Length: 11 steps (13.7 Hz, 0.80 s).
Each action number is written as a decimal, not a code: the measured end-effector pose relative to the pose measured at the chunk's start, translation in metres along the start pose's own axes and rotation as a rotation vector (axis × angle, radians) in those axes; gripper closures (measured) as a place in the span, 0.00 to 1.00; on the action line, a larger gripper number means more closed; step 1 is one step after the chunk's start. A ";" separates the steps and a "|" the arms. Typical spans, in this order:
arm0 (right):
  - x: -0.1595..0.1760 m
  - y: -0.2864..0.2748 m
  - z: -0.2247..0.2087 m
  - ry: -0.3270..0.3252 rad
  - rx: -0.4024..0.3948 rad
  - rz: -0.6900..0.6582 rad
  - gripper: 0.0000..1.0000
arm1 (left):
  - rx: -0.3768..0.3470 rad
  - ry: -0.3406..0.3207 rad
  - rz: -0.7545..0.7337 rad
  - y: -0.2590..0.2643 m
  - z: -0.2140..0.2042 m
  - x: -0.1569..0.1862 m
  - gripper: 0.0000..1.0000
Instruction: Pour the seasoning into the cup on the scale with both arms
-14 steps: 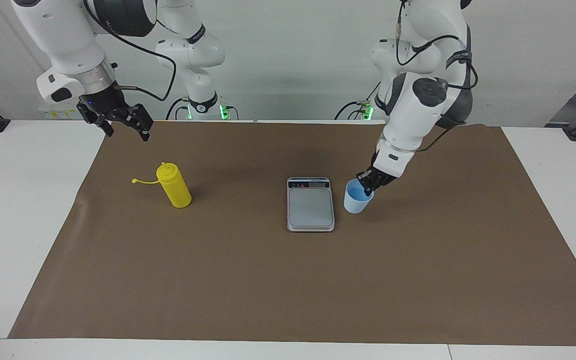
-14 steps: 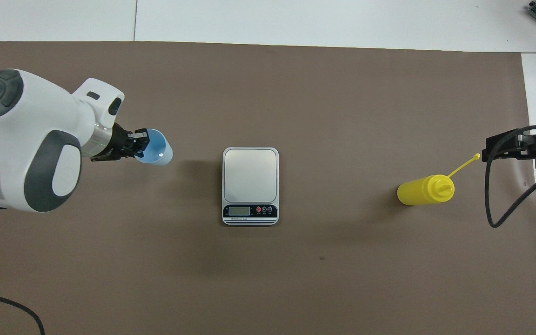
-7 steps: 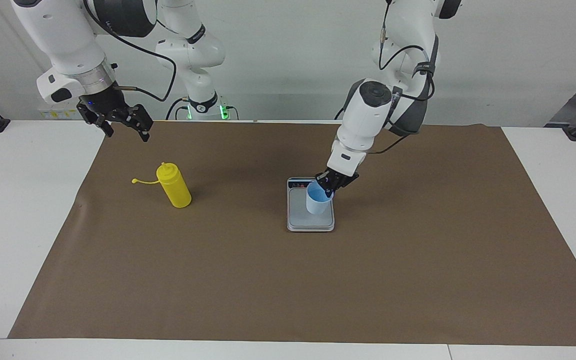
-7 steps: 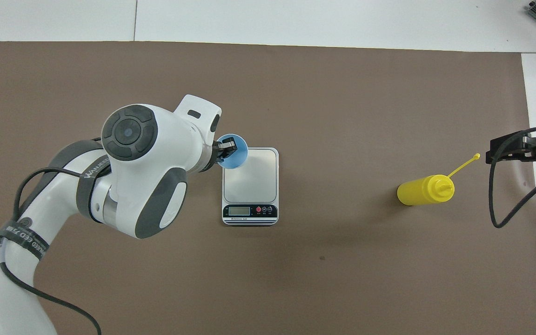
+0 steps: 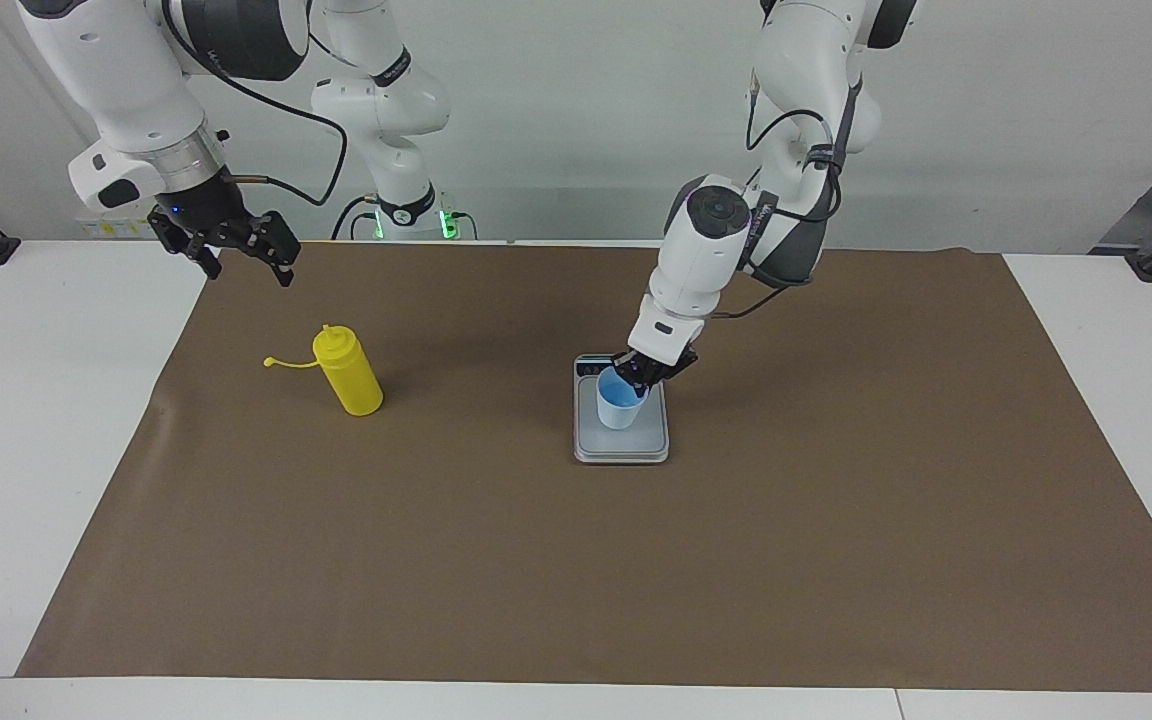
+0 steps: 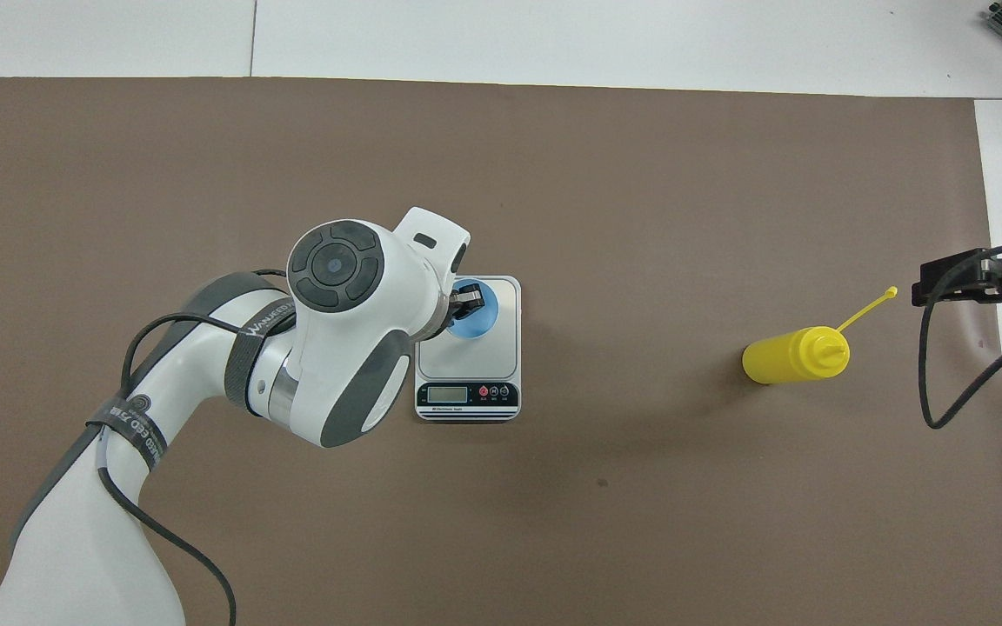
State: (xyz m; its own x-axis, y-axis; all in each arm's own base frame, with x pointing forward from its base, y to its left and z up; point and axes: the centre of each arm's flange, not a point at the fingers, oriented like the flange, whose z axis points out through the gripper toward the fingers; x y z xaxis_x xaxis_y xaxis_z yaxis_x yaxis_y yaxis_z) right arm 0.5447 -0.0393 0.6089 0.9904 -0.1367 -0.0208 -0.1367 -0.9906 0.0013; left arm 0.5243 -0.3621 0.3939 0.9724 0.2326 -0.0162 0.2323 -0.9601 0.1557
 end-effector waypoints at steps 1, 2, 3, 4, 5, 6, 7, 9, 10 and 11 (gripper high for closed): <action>0.000 0.000 0.001 -0.001 0.000 -0.001 0.00 | 0.004 -0.003 0.001 0.000 0.001 -0.001 0.96; -0.001 0.000 0.002 -0.002 0.000 -0.001 0.00 | 0.007 -0.004 0.002 0.000 0.001 -0.001 0.96; 0.000 0.000 0.003 0.002 0.001 -0.005 0.00 | 0.009 -0.004 0.003 -0.001 0.002 -0.001 0.96; 0.001 0.000 0.005 0.008 0.001 -0.018 0.00 | 0.011 -0.004 0.003 -0.001 0.002 -0.001 0.96; 0.001 0.001 0.008 0.010 0.001 -0.038 0.00 | 0.013 -0.004 0.003 -0.001 0.002 0.000 0.96; 0.000 0.004 0.009 0.011 0.002 -0.057 0.00 | 0.014 -0.005 0.003 -0.002 0.002 0.000 0.96; -0.001 0.007 0.009 0.010 0.002 -0.076 0.00 | 0.015 -0.006 0.003 -0.002 0.002 0.000 0.96; -0.003 0.009 0.009 0.010 0.003 -0.104 0.00 | 0.018 -0.007 0.005 -0.002 0.003 -0.001 0.96; -0.005 0.011 0.011 0.005 0.003 -0.126 0.00 | 0.019 -0.007 0.005 -0.002 0.003 -0.001 0.96; -0.007 0.015 0.015 -0.004 0.005 -0.170 0.00 | 0.020 -0.007 0.005 -0.003 0.003 0.000 0.96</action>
State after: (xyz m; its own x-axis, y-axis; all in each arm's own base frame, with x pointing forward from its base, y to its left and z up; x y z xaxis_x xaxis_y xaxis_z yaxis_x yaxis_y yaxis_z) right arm 0.5354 -0.0533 0.5943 0.9992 0.0327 -0.0246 0.0326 -0.9994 -0.0073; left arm 0.5234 -0.3600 0.3906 0.9738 0.2265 -0.0219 0.2273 -0.9643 0.1356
